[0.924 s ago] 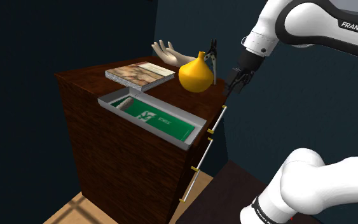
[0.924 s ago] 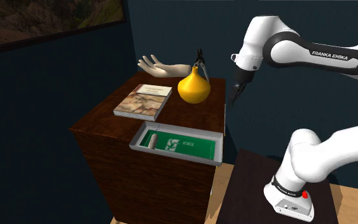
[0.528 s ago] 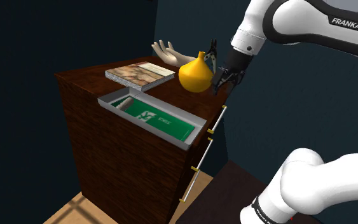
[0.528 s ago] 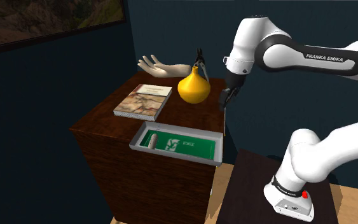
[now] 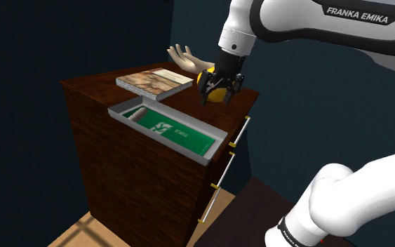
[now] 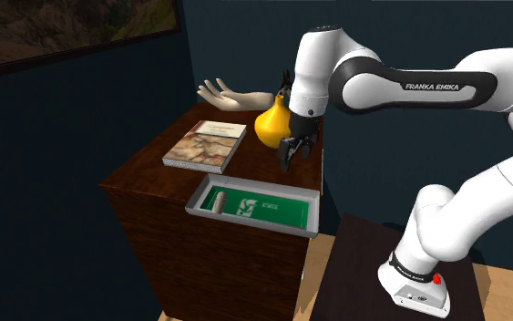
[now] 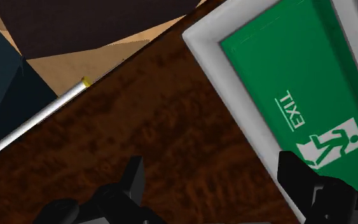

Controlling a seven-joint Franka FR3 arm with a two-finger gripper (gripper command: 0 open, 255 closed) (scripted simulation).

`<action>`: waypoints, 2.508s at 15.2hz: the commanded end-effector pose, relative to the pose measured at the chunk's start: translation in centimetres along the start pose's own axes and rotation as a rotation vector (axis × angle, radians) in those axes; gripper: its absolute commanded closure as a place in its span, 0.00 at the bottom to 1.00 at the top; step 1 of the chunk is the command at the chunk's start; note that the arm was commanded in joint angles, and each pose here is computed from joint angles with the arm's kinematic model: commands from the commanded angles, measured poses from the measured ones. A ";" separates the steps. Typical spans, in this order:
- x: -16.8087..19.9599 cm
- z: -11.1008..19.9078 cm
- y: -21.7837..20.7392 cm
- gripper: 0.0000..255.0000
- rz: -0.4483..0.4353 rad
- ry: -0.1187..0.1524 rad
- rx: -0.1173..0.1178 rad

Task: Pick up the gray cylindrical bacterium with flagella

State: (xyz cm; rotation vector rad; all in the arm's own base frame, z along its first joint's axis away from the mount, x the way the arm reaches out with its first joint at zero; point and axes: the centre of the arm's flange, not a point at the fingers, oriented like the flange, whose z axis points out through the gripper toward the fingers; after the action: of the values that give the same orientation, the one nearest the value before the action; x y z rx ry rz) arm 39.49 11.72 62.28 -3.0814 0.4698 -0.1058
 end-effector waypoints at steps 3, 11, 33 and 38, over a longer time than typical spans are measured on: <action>1.9 0.5 -5.2 0.00 0.072 -0.014 -0.015; 6.8 2.1 -15.1 0.00 0.209 -0.041 -0.048; 10.2 7.3 -20.8 1.00 0.295 -0.058 -0.068; 10.3 6.3 -20.8 1.00 0.295 -0.058 -0.068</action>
State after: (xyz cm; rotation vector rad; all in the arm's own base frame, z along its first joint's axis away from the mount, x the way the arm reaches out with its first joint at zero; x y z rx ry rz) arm 55.93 28.53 56.95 -3.0259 0.9338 0.0052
